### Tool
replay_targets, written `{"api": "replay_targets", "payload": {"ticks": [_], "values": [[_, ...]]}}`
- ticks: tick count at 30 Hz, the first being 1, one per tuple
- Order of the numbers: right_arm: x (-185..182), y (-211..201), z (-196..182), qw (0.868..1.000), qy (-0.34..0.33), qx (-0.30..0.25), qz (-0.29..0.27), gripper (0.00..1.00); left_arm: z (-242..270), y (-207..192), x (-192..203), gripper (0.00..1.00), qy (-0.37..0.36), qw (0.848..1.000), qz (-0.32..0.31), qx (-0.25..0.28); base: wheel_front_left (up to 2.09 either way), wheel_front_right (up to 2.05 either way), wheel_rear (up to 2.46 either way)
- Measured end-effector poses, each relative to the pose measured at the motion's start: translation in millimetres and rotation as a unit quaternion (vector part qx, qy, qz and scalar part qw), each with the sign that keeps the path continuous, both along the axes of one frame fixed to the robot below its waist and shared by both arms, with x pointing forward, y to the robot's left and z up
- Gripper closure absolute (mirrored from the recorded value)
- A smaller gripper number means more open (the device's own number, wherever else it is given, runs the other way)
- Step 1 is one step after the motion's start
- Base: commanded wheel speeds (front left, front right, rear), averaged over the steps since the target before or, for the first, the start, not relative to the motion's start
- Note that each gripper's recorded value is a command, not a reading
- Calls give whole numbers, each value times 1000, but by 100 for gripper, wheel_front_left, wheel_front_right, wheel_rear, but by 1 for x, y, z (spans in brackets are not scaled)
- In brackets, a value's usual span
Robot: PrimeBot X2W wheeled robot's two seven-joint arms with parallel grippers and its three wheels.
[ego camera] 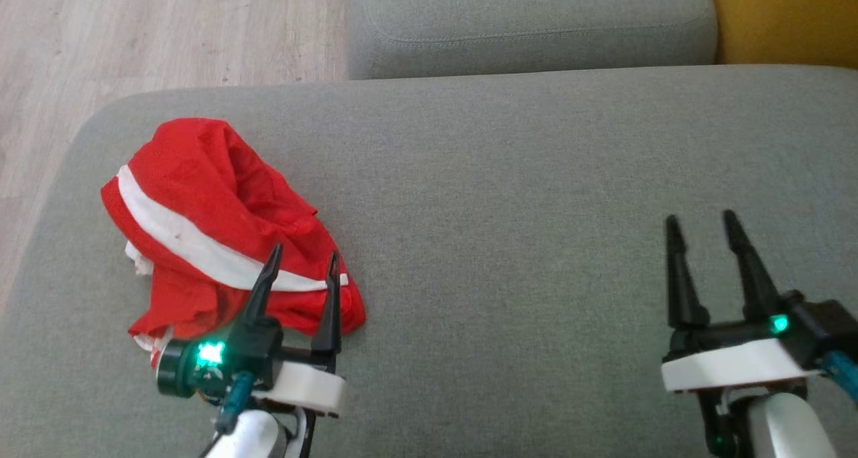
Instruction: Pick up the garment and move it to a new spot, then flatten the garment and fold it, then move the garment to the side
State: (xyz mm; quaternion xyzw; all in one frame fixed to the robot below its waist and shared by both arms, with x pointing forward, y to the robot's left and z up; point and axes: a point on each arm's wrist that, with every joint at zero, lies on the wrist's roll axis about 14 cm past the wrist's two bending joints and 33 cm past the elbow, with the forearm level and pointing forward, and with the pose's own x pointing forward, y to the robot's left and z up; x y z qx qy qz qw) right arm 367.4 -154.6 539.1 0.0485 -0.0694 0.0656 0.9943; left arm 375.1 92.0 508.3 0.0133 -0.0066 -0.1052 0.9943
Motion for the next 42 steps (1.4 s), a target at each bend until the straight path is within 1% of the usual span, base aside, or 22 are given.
{"api": "replay_targets", "payload": {"ticks": [1,3,6,9,12,15,18,25,33,37,42], "values": [[0,-3,0,1000,0,13,-3,0,2,-1,0,0,0,1000,0,-8,0,0,0],[0,-4,0,1000,-1,19,-5,0,8,-2,2,0,-3,999,0,-34,0,0,0],[0,-7,-5,999,5,49,-9,0,15,1,5,0,-8,998,8,-69,0,0,0],[-2,-8,-14,997,19,77,-13,0,14,5,3,0,-8,997,10,-80,0,0,0],[-6,-6,-27,996,38,83,-11,0,9,6,-1,0,-3,996,10,-92,0,0,0],[-10,-2,-39,995,54,83,-7,0,-7,0,-6,0,17,996,-8,-90,0,0,0],[-12,2,-46,996,63,67,-1,0,-18,-2,-11,0,26,997,-16,-68,0,0,0],[-13,9,-50,997,61,35,10,0,-14,-7,-10,0,1,999,-27,-36,0,0,0],[-12,10,-50,997,62,37,11,0,-10,-3,-8,0,-7,999,-24,-36,0,0,0],[-9,19,-49,997,62,40,24,0,-12,4,-9,0,-4,999,-11,-34,0,0,0],[-5,47,-48,995,61,41,67,0,-15,27,-14,0,-2,999,26,-29,0,0,0]]}}
